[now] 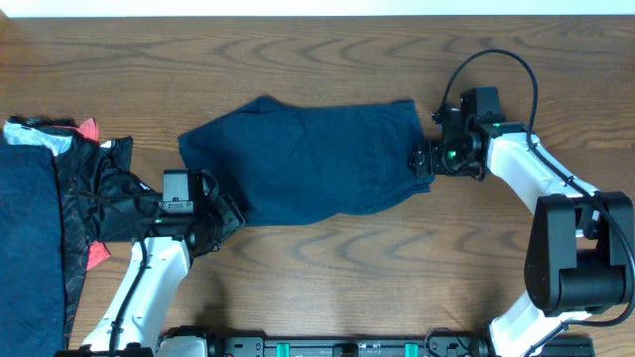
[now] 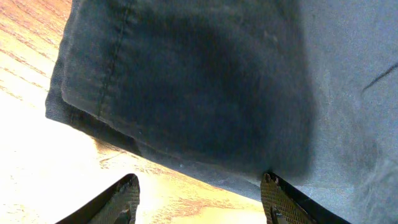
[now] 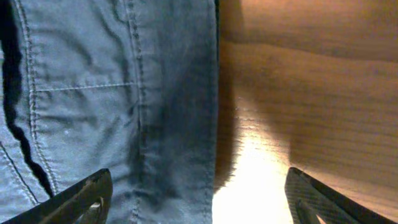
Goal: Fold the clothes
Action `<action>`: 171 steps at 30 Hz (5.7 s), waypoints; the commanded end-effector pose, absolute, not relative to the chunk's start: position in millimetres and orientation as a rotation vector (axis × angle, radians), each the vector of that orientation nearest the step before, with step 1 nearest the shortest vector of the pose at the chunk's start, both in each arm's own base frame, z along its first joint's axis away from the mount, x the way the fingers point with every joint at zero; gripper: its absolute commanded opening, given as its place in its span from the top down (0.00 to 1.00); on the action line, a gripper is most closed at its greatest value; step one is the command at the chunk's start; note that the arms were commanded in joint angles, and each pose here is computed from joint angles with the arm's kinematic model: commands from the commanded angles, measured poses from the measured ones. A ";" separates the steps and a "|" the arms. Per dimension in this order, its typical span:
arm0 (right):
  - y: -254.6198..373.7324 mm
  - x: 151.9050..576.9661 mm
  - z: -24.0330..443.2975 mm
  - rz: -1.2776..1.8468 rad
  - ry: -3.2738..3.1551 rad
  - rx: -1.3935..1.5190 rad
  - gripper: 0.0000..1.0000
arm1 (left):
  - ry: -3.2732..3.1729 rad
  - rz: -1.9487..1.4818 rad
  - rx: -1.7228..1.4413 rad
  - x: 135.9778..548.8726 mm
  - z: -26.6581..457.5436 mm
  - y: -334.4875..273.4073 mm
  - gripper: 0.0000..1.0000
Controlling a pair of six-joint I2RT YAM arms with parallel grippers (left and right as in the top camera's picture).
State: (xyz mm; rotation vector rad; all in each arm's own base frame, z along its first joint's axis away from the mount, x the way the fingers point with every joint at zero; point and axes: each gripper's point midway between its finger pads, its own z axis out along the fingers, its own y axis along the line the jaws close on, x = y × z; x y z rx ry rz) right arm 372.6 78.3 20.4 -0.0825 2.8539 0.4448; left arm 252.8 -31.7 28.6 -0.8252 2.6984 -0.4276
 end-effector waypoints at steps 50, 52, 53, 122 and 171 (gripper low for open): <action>-14.0 335.2 -30.7 0.513 2.806 0.662 0.60 | 2.420 -0.567 -0.580 326.5 64.0 -57.2 0.10; -13.7 333.9 -31.0 0.514 2.812 0.663 0.41 | 2.378 -0.594 -0.547 338.8 67.4 -65.8 0.10; -13.5 332.8 -31.3 0.514 2.816 0.665 0.39 | 2.368 -0.608 -0.547 343.3 65.8 -70.0 0.10; -24.5 330.8 -33.4 0.458 2.820 0.675 0.12 | 2.838 -0.464 -0.525 279.2 -5.0 -78.7 0.43; 40.5 371.1 -5.5 0.654 2.734 0.396 0.43 | 2.481 -0.602 -0.565 355.4 35.2 -67.8 0.16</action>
